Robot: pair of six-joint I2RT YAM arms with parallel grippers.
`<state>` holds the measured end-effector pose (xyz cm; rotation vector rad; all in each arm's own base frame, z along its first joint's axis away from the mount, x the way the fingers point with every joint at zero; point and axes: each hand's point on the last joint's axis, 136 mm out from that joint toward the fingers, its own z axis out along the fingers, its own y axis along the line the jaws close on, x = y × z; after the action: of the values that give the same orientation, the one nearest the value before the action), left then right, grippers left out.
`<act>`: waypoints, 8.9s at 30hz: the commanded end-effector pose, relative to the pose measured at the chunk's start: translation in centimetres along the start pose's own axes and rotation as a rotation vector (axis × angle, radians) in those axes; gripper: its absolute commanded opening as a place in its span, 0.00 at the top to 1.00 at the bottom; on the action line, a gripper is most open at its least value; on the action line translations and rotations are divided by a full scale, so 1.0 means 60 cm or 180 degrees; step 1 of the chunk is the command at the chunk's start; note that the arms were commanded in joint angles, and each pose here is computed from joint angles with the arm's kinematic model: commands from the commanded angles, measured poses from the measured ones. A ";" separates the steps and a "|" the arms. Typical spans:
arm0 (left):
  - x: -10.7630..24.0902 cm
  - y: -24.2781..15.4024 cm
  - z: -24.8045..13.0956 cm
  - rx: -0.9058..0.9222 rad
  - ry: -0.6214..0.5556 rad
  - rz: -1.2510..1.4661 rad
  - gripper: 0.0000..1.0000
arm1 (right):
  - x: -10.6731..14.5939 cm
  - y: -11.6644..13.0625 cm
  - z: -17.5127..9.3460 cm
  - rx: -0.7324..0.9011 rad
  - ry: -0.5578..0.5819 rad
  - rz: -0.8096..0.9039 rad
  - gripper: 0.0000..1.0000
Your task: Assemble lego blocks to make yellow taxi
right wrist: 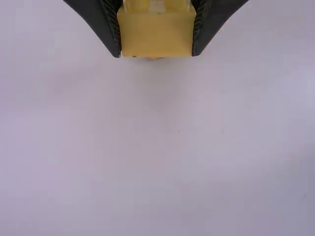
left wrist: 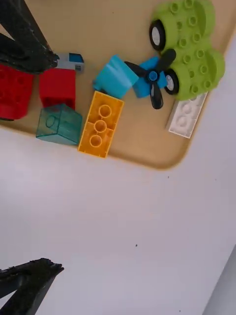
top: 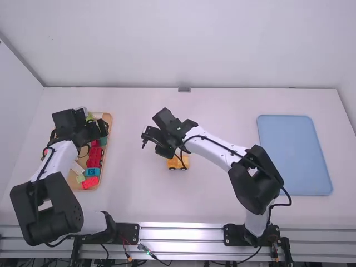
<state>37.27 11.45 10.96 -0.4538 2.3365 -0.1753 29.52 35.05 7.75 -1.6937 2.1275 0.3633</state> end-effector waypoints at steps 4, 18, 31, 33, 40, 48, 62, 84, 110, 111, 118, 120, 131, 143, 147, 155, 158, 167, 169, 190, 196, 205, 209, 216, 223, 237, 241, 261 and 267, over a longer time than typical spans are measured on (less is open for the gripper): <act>0.002 -0.012 -0.006 0.0076 -0.0008 0.0073 0.01 | 0.006 0.004 0.067 -0.0334 0.0429 -0.0038 1.00; -0.001 0.019 -0.008 -0.0213 -0.0034 -0.0050 0.01 | -0.009 0.056 0.091 -0.0477 0.0684 -0.0485 1.00; -0.004 0.061 -0.014 -0.0642 -0.0093 -0.0188 0.01 | 0.026 0.064 0.136 -0.0376 0.1014 -0.0534 1.00; -0.006 0.061 -0.012 -0.0635 -0.0125 -0.0134 0.01 | 0.025 0.066 0.137 -0.0401 0.0999 -0.0526 1.00; 0.004 0.063 -0.005 -0.0628 -0.0164 -0.0103 0.01 | 0.026 0.059 0.137 -0.0409 0.0977 -0.0499 1.00; 0.004 0.063 -0.005 -0.0628 -0.0165 -0.0103 0.01 | 0.024 0.057 0.140 -0.0404 0.0952 -0.0498 0.89; 0.004 0.063 -0.005 -0.0627 -0.0164 -0.0103 0.01 | 0.030 0.057 0.159 -0.0402 0.0973 -0.0493 0.69; 0.004 0.022 0.000 -0.0173 -0.0143 0.0095 0.01 | -0.014 0.023 0.111 -0.0384 0.0808 -0.0294 0.01; 0.026 -0.060 -0.007 0.0756 0.0056 -0.0119 0.01 | 0.180 -0.187 -0.174 0.1119 -0.0421 0.1629 0.02; 0.031 -0.078 -0.011 0.0951 0.0073 0.0096 0.01 | 0.197 -0.189 -0.180 0.1164 -0.0474 0.1741 0.01; 0.079 -0.142 -0.007 0.1151 0.0352 0.0673 0.01 | 0.262 -0.189 -0.194 0.1102 -0.0855 0.2021 0.01; 0.101 -0.156 -0.002 0.1011 0.0519 0.0920 0.01 | 0.275 -0.192 -0.196 0.1074 -0.0900 0.2093 0.01; 0.196 -0.246 -0.033 0.1546 0.0801 0.3998 0.01 | 0.300 -0.195 -0.200 0.1066 -0.0840 0.2237 0.01; 0.236 -0.304 -0.049 0.1835 0.0992 0.5182 0.01 | 0.302 -0.195 -0.201 0.1075 -0.0829 0.2246 0.01; 0.260 -0.310 -0.023 0.1747 0.1239 0.5451 0.01 | 0.302 -0.195 -0.200 0.1072 -0.0829 0.2247 0.01; 0.312 -0.305 0.031 0.1868 0.1782 0.5509 0.01 | 0.303 -0.195 -0.200 0.1077 -0.0820 0.2212 0.01; 0.321 -0.306 0.035 0.1954 0.1918 0.5472 0.01 | 0.303 -0.195 -0.200 0.1078 -0.0819 0.2212 0.01; 0.346 -0.296 0.041 0.2064 0.2039 0.5399 0.05 | 0.303 -0.195 -0.200 0.1080 -0.0819 0.2210 0.01; 0.350 -0.295 0.041 0.2072 0.2057 0.5403 0.06 | 0.303 -0.195 -0.200 0.1079 -0.0815 0.2186 0.01; 0.377 -0.279 0.050 0.2098 0.2040 0.5369 0.34 | 0.303 -0.195 -0.201 0.1084 -0.0810 0.2156 0.01; 0.378 -0.279 0.050 0.2087 0.2050 0.5335 0.48 | 0.303 -0.195 -0.201 0.1085 -0.0809 0.2155 0.01; 0.385 -0.273 0.048 0.2092 0.2095 0.5323 0.62 | 0.304 -0.194 -0.200 0.1075 -0.0799 0.2159 0.01; 0.385 -0.273 0.053 0.2000 0.2088 0.5192 0.70 | 0.304 -0.194 -0.200 0.1078 -0.0800 0.2161 0.02; 0.369 -0.260 0.068 0.1479 0.2142 0.4772 0.98 | 0.303 -0.195 -0.200 0.1083 -0.0806 0.2157 0.01; 0.363 -0.258 0.072 0.1069 0.2215 0.3987 0.98 | 0.302 -0.198 -0.202 0.1101 -0.0829 0.2146 0.01; 0.291 -0.261 0.118 -0.0311 0.1560 0.0992 0.97 | 0.300 -0.199 -0.203 0.1108 -0.0841 0.2140 0.01; 0.301 -0.253 0.104 -0.0556 0.1622 0.0257 0.98 | 0.298 -0.201 -0.204 0.1120 -0.0866 0.2126 0.01; 0.389 -0.276 0.032 -0.1544 0.2289 -0.3018 0.98 | 0.296 -0.202 -0.204 0.1123 -0.0880 0.2126 0.01; 0.391 -0.255 0.028 -0.1862 0.2104 -0.3289 0.98 | 0.296 -0.201 -0.204 0.1117 -0.0870 0.2129 0.01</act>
<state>28.02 -12.28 -0.92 -1.9802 2.6058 -0.2171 36.32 11.30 10.48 -0.6715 2.3315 0.3399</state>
